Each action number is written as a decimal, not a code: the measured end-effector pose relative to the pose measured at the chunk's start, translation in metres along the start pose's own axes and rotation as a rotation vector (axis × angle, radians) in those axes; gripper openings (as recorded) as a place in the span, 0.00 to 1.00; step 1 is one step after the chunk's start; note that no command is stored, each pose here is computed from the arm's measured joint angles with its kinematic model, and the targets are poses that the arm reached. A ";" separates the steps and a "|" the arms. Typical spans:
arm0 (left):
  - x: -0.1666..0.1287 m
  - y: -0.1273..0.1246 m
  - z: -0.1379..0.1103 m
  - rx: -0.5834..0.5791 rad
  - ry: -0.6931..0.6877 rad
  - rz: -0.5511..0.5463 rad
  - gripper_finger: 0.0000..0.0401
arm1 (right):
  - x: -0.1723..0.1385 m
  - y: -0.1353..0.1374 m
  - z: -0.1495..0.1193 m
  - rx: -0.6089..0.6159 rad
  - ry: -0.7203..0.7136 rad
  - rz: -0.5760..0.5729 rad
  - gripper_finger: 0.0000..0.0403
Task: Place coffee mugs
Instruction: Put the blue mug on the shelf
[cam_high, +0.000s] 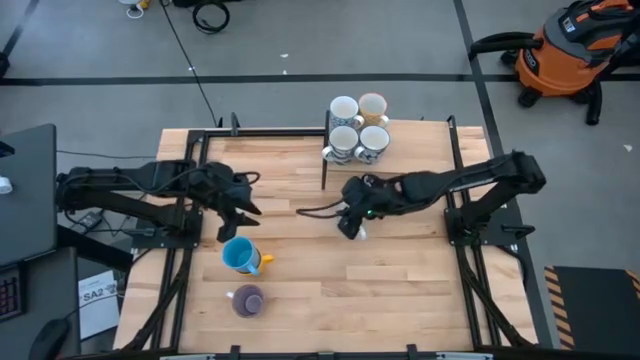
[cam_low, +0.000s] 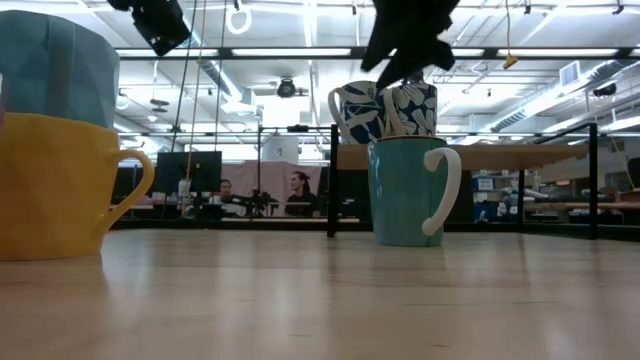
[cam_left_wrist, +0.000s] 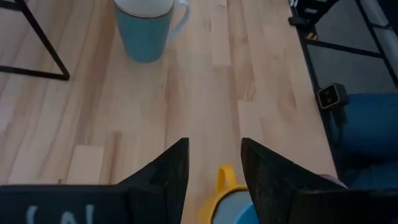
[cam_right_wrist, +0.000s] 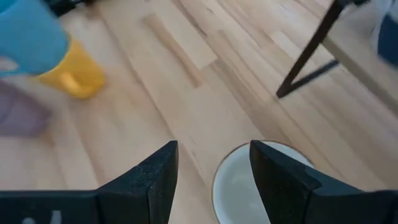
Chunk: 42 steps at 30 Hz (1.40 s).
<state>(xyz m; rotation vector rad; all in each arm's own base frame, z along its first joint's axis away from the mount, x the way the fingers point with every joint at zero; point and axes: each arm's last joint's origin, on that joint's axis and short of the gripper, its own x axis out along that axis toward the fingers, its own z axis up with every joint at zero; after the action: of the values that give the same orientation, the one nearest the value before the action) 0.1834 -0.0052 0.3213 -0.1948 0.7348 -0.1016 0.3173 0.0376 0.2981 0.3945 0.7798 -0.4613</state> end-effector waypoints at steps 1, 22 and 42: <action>0.002 0.001 -0.002 0.000 0.002 0.001 0.38 | 0.005 0.001 -0.001 0.027 0.002 -0.016 0.51; 0.017 0.005 -0.016 -0.004 0.030 0.005 0.38 | 0.061 0.008 -0.026 0.178 0.133 -0.173 0.51; 0.017 0.005 -0.014 -0.002 0.017 0.003 0.38 | 0.077 0.008 -0.037 0.152 0.214 -0.206 0.32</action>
<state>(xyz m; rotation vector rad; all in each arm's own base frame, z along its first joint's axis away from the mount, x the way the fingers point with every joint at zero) 0.1863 -0.0052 0.2987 -0.1950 0.7526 -0.1001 0.3479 0.0431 0.2186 0.5139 1.0014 -0.6813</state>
